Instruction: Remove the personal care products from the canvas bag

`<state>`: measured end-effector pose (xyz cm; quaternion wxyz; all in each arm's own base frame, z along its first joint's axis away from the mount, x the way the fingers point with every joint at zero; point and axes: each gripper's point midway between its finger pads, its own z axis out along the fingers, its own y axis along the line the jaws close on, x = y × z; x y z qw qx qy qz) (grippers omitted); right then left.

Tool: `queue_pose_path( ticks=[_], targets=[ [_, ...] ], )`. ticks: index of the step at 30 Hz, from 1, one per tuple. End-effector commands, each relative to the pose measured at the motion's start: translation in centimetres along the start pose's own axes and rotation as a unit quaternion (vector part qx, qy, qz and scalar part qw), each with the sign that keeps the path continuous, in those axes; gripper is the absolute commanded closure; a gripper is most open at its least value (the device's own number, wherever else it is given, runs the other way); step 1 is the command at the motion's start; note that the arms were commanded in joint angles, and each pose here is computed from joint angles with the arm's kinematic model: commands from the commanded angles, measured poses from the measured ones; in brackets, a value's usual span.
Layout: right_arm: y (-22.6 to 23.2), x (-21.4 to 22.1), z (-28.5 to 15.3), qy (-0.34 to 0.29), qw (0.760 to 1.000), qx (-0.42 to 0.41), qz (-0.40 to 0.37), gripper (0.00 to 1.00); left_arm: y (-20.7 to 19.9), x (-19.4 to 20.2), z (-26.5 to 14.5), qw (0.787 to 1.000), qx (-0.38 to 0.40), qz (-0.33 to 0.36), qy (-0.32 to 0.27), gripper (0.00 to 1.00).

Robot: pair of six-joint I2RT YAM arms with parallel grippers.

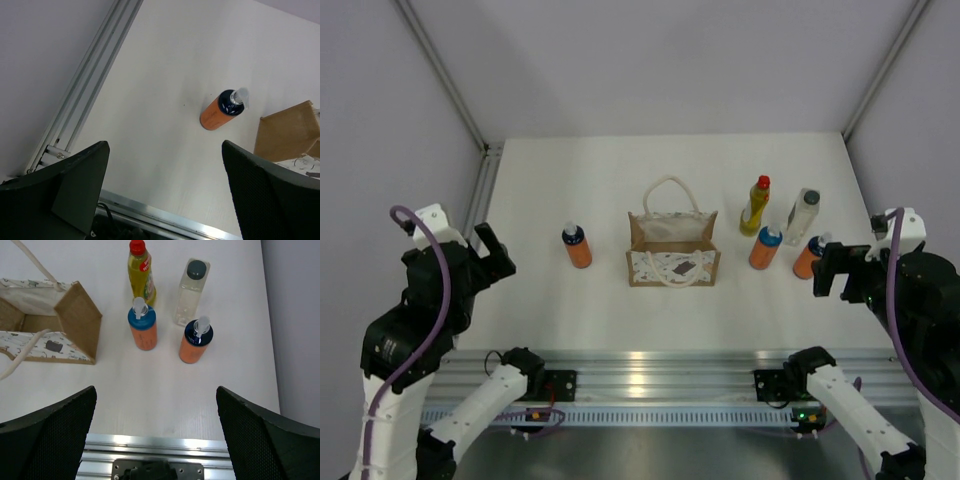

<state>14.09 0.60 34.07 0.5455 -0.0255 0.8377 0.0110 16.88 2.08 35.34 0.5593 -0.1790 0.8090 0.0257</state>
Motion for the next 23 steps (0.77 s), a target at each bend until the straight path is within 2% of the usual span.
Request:
queue_pose_path(
  ticks=[1,11,23],
  targets=[
    [-1.5,0.7,-1.2,-0.005,0.999,0.031,-0.010,0.01,2.1,2.8,-1.0,0.999,-0.013,0.023,0.032,0.02],
    [-2.6,0.4,-1.8,-0.010,0.998,0.055,-0.012,0.00,3.7,3.1,-2.8,1.000,0.005,-0.003,-0.004,0.02],
    [-2.6,0.7,-1.3,-0.005,0.998,0.061,-0.004,0.01,2.9,3.2,-2.3,1.000,0.011,0.015,0.013,0.02]
  ],
)
